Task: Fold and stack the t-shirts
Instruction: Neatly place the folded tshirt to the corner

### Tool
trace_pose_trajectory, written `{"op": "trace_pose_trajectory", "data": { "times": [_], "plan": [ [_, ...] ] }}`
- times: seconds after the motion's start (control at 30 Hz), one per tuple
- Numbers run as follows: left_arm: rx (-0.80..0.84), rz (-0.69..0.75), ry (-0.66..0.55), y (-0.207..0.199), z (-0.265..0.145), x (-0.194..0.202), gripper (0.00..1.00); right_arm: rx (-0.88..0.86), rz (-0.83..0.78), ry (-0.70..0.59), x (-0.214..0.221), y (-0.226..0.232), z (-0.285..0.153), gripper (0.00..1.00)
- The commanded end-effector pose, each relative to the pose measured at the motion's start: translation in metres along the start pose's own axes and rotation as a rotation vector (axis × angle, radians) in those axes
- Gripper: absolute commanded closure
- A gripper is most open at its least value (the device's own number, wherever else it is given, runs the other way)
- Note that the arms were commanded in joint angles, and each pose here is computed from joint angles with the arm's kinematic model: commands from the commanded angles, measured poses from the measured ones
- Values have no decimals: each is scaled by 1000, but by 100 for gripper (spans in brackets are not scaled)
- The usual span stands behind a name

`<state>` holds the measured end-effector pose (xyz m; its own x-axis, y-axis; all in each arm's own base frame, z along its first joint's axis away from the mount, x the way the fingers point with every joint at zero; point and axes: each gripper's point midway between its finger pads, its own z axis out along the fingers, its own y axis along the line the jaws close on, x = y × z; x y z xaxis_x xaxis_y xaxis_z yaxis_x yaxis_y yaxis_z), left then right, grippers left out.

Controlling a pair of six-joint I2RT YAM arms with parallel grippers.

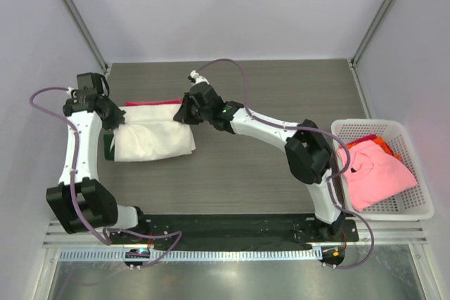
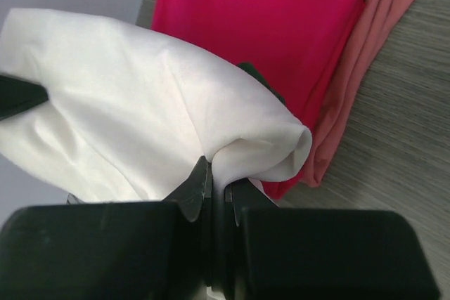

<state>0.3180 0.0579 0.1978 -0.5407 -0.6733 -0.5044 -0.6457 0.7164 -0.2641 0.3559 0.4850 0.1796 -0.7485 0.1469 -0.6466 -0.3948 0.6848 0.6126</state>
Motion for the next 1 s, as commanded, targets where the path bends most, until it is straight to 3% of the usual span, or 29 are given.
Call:
{"op": "trace_pose_trajectory", "data": {
  "times": [0.0,0.37,0.53,0.57,0.6,0.7,0.73,0.77,0.8,0.97],
  "plan": [
    [14,16,-34,-7,4,-25,100,-29,16,-75,-32,19,7,99],
    [-49,-6,36,-13,70,-53,100,-25,-18,-91,-48,3,61,99],
    [-13,-89,193,-5,126,-37,98,-23,44,-94,-62,-23,85,99],
    [-5,-94,215,-5,131,-34,94,-3,59,-93,-61,-40,93,99],
    [3,-100,225,-5,135,-33,77,-1,65,-107,-64,-44,96,98],
    [-16,-111,214,0,138,-37,32,37,82,-122,-67,-64,102,49],
    [-16,-109,209,-1,137,-38,27,47,78,-122,-65,-67,102,32],
    [-13,-109,193,-1,129,-43,22,60,74,-113,-61,-72,102,28],
    [-14,-105,177,-2,124,-46,8,64,65,-123,-66,-70,96,27],
    [-61,-56,12,2,73,-77,3,96,10,-116,-61,-75,70,27]
  ]
}}
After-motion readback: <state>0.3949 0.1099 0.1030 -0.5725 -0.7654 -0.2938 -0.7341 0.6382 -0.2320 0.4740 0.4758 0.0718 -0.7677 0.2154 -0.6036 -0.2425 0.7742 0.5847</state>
